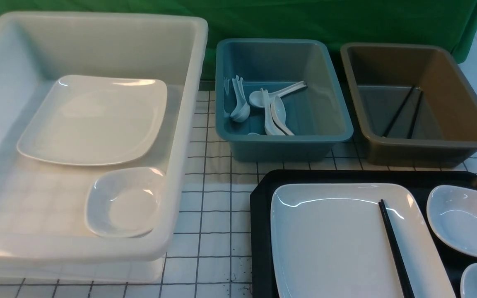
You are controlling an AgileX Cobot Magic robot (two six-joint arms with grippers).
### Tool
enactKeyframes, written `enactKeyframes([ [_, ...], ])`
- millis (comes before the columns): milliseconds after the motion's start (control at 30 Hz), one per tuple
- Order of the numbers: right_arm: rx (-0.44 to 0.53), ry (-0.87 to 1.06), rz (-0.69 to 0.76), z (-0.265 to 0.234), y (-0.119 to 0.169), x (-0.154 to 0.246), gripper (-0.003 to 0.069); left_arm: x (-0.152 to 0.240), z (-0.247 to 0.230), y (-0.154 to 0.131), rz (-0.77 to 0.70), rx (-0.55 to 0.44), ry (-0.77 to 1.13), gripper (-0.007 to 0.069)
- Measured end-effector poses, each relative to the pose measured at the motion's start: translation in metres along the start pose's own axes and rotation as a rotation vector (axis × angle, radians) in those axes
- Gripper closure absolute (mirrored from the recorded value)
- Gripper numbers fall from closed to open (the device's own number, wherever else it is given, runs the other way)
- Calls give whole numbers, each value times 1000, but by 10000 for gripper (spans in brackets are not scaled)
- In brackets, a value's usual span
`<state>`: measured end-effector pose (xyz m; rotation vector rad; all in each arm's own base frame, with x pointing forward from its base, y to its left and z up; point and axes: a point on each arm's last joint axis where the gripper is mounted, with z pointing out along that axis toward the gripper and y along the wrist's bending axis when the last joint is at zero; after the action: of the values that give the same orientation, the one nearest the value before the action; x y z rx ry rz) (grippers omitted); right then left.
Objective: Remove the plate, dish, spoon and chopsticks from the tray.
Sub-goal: Use the right arm to grab a soup spoon from the plate
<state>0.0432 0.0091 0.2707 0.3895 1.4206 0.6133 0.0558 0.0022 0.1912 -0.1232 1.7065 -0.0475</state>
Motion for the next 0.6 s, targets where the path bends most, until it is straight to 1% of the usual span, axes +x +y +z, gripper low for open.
enactKeyframes([
  [33, -23, -38, -113, -1, 11, -15, 625, 0, 0, 0, 0, 0, 0, 620],
  [67, -26, -44, -136, -1, 13, -18, 627, 0, 0, 0, 0, 0, 0, 620],
  [100, -39, -55, -295, 2, 29, -38, 629, 0, 0, 0, 0, 0, 0, 620],
  [133, -46, -57, -310, 2, 34, -42, 629, 0, 0, 0, 0, 0, 0, 620],
  [167, -54, -18, -374, 8, 44, -53, 629, 0, 0, 0, 1, 0, 0, 620],
  [200, -57, 40, -407, 15, 52, -59, 629, 0, 0, 0, 1, 0, 0, 620],
  [233, -55, 163, -438, 29, 59, -64, 629, 0, 0, 0, 1, 0, 0, 620],
  [267, -49, 176, -437, 32, 58, -63, 629, 0, 0, 0, 1, 0, 0, 620],
  [300, -45, 373, -462, 50, 63, -63, 629, 0, 0, 0, 0, 0, 0, 620],
  [367, -14, 622, -460, 71, 59, -54, 629, 0, 0, 0, 0, 0, 0, 620],
  [400, 10, 780, -447, 86, 55, -48, 629, 0, 0, 0, 0, 0, 0, 620],
  [433, 15, 807, -443, 88, 54, -46, 629, 0, 0, 0, 0, 0, 0, 620],
  [467, 50, 1008, -414, 104, 45, -34, 629, 0, 0, 0, 0, 0, 0, 620],
  [600, 106, 1329, -331, 133, 21, -5, 622, 0, 0, 0, 0, 0, 0, 620],
])
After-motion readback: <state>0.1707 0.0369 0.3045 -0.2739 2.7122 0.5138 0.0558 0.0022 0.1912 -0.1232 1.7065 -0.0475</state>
